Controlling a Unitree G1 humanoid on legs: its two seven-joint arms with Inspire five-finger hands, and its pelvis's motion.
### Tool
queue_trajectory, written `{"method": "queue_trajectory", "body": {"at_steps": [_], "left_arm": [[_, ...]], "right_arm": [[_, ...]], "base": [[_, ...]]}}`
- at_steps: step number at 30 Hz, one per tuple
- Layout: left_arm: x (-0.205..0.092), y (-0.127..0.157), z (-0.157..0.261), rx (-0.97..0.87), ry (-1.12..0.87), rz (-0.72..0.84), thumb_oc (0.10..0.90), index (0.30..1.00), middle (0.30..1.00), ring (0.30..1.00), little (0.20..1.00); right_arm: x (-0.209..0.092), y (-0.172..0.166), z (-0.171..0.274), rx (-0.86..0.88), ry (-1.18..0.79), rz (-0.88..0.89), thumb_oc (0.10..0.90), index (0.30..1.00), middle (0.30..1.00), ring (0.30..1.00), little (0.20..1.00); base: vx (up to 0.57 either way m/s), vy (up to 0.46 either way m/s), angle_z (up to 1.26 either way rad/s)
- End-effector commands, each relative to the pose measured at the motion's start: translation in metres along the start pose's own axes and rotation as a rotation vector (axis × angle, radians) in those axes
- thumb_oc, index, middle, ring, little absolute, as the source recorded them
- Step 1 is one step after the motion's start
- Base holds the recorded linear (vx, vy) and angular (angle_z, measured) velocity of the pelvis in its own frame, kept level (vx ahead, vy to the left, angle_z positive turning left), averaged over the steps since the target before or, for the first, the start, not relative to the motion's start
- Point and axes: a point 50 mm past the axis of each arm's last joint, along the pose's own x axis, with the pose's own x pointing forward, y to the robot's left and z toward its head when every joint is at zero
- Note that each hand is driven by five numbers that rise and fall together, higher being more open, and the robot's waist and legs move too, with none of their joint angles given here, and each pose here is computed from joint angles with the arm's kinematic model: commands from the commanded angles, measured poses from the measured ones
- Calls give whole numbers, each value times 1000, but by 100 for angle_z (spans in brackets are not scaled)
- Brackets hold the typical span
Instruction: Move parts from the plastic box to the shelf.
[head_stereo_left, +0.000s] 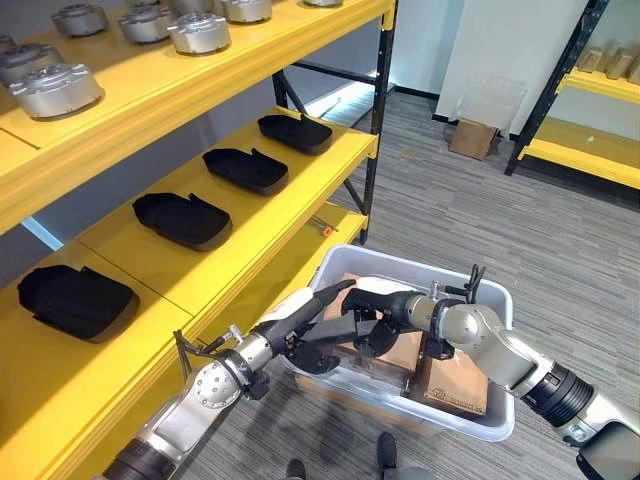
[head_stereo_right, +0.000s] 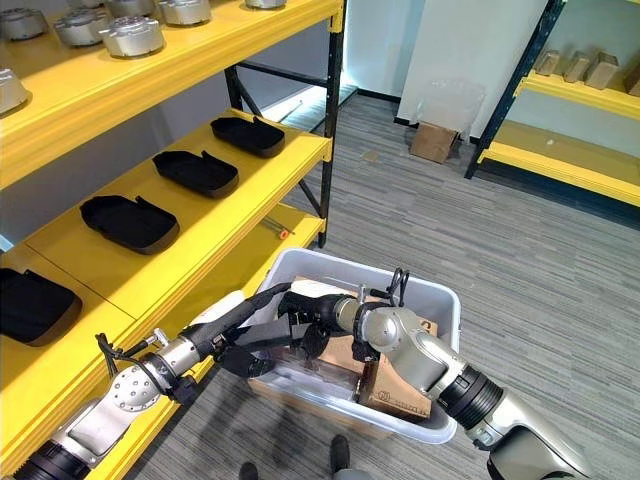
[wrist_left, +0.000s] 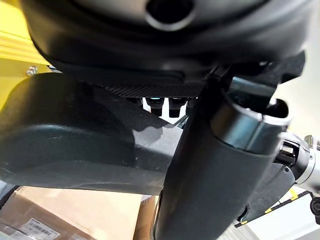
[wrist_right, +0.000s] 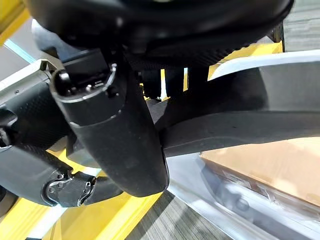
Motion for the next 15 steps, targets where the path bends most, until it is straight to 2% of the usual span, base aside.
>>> {"method": "queue_trajectory", "body": {"at_steps": [1,5,15], "left_arm": [[18,16,22,-11,-121,121,900,1000,1000,1000,1000],[16,19,18,-8,-98,153,900,1000,1000,1000,1000],[-3,42,-4,35,8,348,900,1000,1000,1000,1000]], "right_arm": [[-3,-58,48,-115,-202,-243,400,300,300,300,300],[-4,-56,43,-113,-188,-256,400,300,300,300,300],[-13,-62,17,-75,-84,-325,400,300,300,300,300]], "base": [[0,0,0],[0,0,0],[11,0,0]]}}
